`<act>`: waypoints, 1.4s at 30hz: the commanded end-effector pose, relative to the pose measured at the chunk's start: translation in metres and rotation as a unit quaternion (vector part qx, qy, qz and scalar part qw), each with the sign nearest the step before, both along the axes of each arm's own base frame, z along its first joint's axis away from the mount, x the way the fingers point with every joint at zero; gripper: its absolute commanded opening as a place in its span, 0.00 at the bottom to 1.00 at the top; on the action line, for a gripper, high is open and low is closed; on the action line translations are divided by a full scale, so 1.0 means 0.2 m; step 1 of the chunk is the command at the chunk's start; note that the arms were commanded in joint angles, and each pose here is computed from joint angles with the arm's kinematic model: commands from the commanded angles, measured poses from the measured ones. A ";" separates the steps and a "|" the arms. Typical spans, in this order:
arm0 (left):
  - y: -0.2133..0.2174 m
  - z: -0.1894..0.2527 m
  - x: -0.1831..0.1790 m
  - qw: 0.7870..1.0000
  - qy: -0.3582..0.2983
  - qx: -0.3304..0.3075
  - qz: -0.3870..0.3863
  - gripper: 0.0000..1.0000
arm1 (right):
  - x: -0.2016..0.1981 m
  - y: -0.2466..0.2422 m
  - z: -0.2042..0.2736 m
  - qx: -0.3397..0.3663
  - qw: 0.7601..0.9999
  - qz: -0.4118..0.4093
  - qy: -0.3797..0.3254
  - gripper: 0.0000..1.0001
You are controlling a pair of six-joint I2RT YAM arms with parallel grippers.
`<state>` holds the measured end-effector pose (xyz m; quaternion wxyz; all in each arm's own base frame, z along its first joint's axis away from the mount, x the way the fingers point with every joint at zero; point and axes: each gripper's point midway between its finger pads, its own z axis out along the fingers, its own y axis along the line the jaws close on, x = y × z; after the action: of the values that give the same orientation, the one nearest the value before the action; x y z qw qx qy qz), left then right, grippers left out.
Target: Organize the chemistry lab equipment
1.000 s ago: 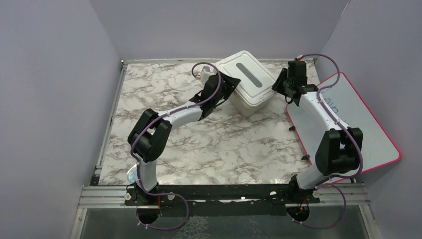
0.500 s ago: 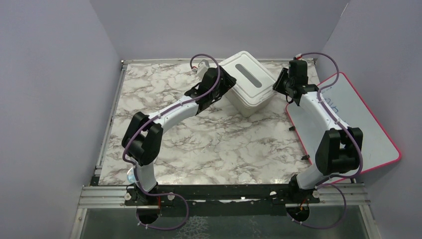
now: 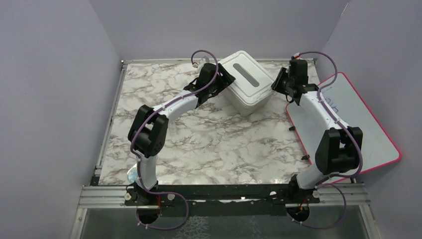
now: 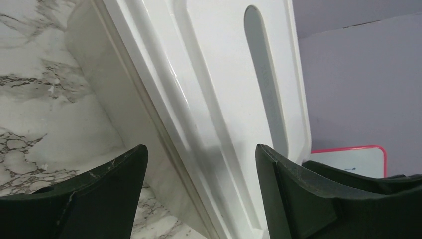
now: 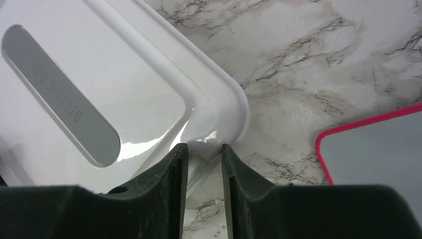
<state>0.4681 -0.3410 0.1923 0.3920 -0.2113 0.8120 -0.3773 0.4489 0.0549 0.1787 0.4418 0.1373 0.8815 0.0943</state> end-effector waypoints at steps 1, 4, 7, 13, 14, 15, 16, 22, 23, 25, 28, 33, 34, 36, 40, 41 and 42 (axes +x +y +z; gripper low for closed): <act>-0.06 -0.04 0.02 0.999 -0.006 0.006 -0.039 0.79 | 0.00 0.10 0.03 0.043 0.999 0.033 -0.001 0.33; -0.05 -0.08 0.02 0.999 0.000 0.014 -0.036 0.72 | 0.00 0.12 0.07 0.055 0.998 0.033 -0.008 0.32; -0.03 -0.12 0.02 0.999 0.005 0.019 -0.030 0.68 | 0.00 0.12 0.09 0.058 0.998 0.032 -0.013 0.32; 0.00 -0.13 0.05 0.999 0.002 0.036 -0.028 0.69 | 0.01 0.06 0.04 0.044 0.999 0.001 -0.004 0.35; 0.01 -0.14 0.05 0.999 0.003 0.040 -0.026 0.69 | 0.01 0.04 0.02 0.038 0.999 -0.010 0.000 0.37; 0.02 -0.15 0.05 0.999 0.004 0.042 -0.023 0.69 | 0.01 0.02 0.01 0.031 0.999 -0.022 0.003 0.39; 0.03 -0.17 0.04 0.999 0.011 0.048 -0.020 0.69 | 0.00 0.01 0.00 0.027 0.999 -0.031 0.006 0.41; 0.07 -0.12 0.06 0.996 -0.002 0.089 -0.030 0.77 | -0.01 -0.01 0.09 0.018 0.999 -0.032 -0.013 0.51; 0.08 -0.09 0.07 0.994 -0.009 0.100 -0.033 0.79 | -0.01 -0.01 0.13 0.018 0.999 -0.027 -0.022 0.52; 0.11 -0.01 0.08 0.991 -0.027 0.126 -0.039 0.85 | -0.03 0.00 0.19 0.015 0.999 -0.017 -0.034 0.55; 0.18 0.11 0.08 0.985 -0.050 0.165 -0.034 0.93 | -0.08 0.00 0.25 0.015 0.999 -0.007 -0.037 0.58; 0.33 0.32 -0.01 0.972 -0.088 0.217 -0.023 0.99 | -0.22 0.00 0.33 0.015 0.999 -0.002 -0.041 0.65; 0.36 0.36 -0.04 0.970 -0.093 0.223 -0.022 0.99 | -0.26 0.00 0.34 0.018 0.999 0.003 -0.041 0.67; 0.42 0.42 -0.11 0.966 -0.103 0.237 -0.025 0.99 | -0.35 0.01 0.36 0.023 0.999 0.009 -0.045 0.77; 0.57 0.55 -0.32 0.960 -0.118 0.253 -0.027 0.99 | -0.53 0.05 0.42 0.051 0.997 0.025 -0.054 0.94; 0.60 0.57 -0.38 0.960 -0.123 0.251 -0.033 0.99 | -0.57 0.06 0.43 0.058 0.996 0.033 -0.055 0.98; 0.63 0.64 -0.47 0.959 -0.136 0.244 -0.038 0.99 | -0.61 0.07 0.44 0.065 0.996 0.038 -0.053 1.00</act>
<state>0.4240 -0.2522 0.2874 0.4998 -0.0520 0.8345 -0.2259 0.3617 0.0557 0.2726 0.5063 0.1383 0.8396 0.1404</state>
